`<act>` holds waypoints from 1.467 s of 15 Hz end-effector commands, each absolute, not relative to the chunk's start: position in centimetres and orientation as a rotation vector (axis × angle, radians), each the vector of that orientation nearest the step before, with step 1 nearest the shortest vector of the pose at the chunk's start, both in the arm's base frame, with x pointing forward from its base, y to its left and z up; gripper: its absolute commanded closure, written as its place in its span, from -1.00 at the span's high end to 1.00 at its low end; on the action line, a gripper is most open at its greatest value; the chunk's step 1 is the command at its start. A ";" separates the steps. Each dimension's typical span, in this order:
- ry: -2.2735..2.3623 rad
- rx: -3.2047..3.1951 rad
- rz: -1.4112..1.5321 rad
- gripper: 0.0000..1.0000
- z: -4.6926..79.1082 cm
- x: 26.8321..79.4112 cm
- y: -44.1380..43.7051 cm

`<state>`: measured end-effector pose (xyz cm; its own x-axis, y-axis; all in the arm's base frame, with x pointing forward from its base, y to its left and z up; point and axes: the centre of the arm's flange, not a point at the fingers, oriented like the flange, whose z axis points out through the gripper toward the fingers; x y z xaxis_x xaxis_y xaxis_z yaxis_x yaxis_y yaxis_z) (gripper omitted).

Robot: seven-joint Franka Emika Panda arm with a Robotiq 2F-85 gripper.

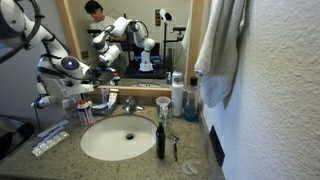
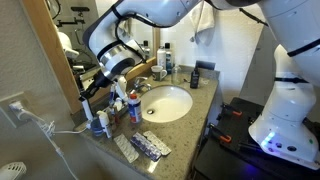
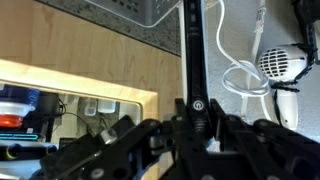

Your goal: Put the toothbrush on the charging station

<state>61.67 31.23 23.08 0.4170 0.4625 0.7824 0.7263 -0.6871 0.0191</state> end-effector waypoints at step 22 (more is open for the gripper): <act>-1.131 -2.239 -0.982 -0.87 23.5 64.0 30.4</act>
<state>63.63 30.60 23.42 0.4006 0.5047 0.7647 0.7923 -0.6100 -0.0125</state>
